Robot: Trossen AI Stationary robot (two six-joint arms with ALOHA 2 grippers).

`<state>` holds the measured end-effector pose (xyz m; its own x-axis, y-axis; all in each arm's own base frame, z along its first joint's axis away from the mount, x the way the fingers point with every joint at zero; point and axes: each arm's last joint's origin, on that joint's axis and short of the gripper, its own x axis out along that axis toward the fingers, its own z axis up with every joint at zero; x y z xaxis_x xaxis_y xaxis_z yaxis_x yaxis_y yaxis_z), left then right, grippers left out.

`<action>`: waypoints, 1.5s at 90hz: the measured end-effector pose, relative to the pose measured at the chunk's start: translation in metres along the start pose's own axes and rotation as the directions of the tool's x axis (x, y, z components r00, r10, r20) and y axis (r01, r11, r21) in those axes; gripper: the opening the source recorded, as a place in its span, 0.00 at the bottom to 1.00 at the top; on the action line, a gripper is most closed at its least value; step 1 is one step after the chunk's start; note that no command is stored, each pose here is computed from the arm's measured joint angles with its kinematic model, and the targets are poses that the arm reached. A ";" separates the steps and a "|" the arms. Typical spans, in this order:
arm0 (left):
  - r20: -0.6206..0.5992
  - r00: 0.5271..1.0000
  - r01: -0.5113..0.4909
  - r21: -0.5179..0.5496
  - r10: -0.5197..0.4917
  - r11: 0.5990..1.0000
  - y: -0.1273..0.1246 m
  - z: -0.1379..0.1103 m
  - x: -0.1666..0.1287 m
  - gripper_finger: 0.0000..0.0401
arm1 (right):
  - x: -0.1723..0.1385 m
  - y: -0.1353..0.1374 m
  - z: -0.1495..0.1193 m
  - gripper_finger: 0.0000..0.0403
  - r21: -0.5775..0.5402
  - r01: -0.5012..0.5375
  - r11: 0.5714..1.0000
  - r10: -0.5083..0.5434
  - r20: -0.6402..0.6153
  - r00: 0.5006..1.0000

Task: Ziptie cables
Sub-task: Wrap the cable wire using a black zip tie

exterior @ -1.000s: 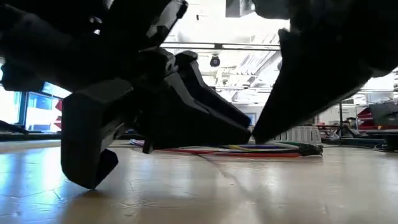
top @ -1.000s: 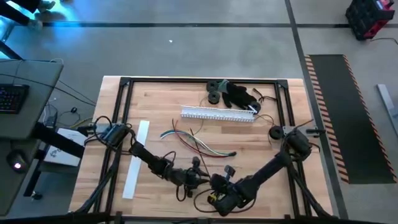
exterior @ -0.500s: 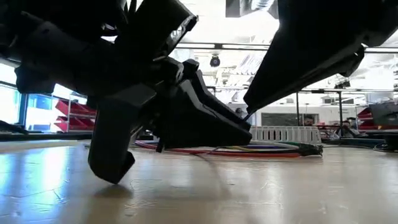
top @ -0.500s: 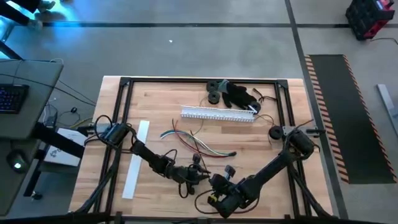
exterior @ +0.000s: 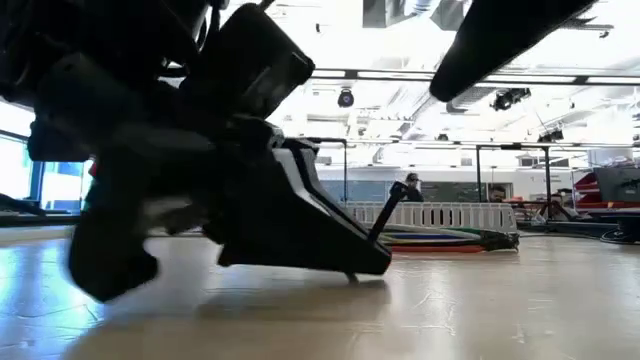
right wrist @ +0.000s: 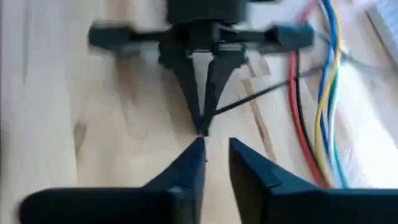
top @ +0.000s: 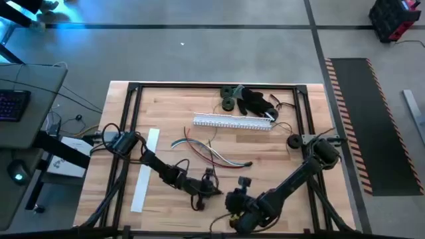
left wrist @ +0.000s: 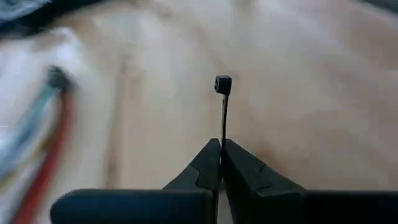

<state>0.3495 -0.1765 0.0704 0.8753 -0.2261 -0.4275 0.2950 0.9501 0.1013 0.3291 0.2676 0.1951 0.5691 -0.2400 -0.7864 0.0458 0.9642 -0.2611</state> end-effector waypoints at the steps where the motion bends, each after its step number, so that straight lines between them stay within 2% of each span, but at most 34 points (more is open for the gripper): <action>1: 0.001 1.000 0.016 -0.010 -0.016 1.000 0.000 0.000 0.000 0.00 | 0.000 0.001 0.000 0.24 -0.030 -0.010 0.999 0.010 -0.001 1.000; 8: 0.004 0.992 0.126 -0.084 -0.126 0.988 0.003 0.000 0.001 0.00 | 0.004 0.006 0.002 0.33 -0.247 -0.067 0.967 0.070 0.003 0.998; 15: 0.011 0.971 0.237 -0.160 -0.238 0.958 0.007 0.001 0.002 0.00 | 0.012 0.012 0.001 0.41 -0.454 -0.064 0.888 0.080 0.015 0.997; 20: 0.015 0.953 0.299 -0.203 -0.302 0.932 0.010 0.001 0.002 0.00 | 0.017 0.017 -0.001 0.44 -0.592 -0.049 0.804 0.081 0.026 0.996; 26: 0.011 0.939 0.336 -0.234 -0.343 0.912 0.012 0.001 0.002 0.00 | 0.022 0.022 -0.003 0.46 -0.744 -0.030 0.668 0.083 0.034 0.996; 31: 0.014 0.934 0.349 -0.249 -0.357 0.904 0.014 0.001 0.002 0.00 | 0.027 0.026 -0.006 0.47 -0.827 0.005 0.562 0.057 0.045 0.997; 38: 0.017 0.928 0.364 -0.260 -0.373 0.894 0.016 0.002 0.002 0.00 | 0.034 0.028 -0.010 0.46 -0.892 0.078 0.445 -0.023 0.076 0.997; 46: 0.019 0.926 0.368 -0.265 -0.377 0.891 0.016 0.002 0.002 0.00 | 0.040 0.030 -0.012 0.43 -0.933 0.094 0.346 -0.050 0.082 0.995; 78: 0.019 0.926 0.368 -0.272 -0.378 0.889 0.016 0.002 0.002 0.00 | 0.051 0.040 -0.017 0.29 -0.988 0.101 0.114 -0.036 0.097 0.995; 92: 0.020 0.926 0.368 -0.279 -0.378 0.887 0.016 0.002 0.002 0.00 | 0.051 0.039 -0.016 0.22 -0.993 0.099 0.068 -0.035 0.097 0.995; 124: 0.020 0.927 0.364 -0.282 -0.374 0.888 0.017 0.003 0.003 0.00 | 0.048 0.043 -0.018 0.02 -0.993 0.099 0.064 -0.022 0.098 0.995; 129: 0.019 0.935 0.345 -0.281 -0.354 0.896 0.017 0.003 0.003 0.00 | 0.048 0.044 -0.019 0.02 -0.990 0.097 0.101 -0.015 0.096 0.995; 135: 0.015 0.944 0.321 -0.274 -0.329 0.907 0.018 0.002 0.003 0.00 | 0.047 0.044 -0.019 0.02 -0.977 0.095 0.190 -0.011 0.095 0.995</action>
<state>0.3583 -0.1607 0.0730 0.7349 -0.5298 -0.4234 0.4433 0.8477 -0.2912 0.3425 0.2965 0.1357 0.6440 -0.2391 -0.7267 -0.7391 0.0507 -0.6716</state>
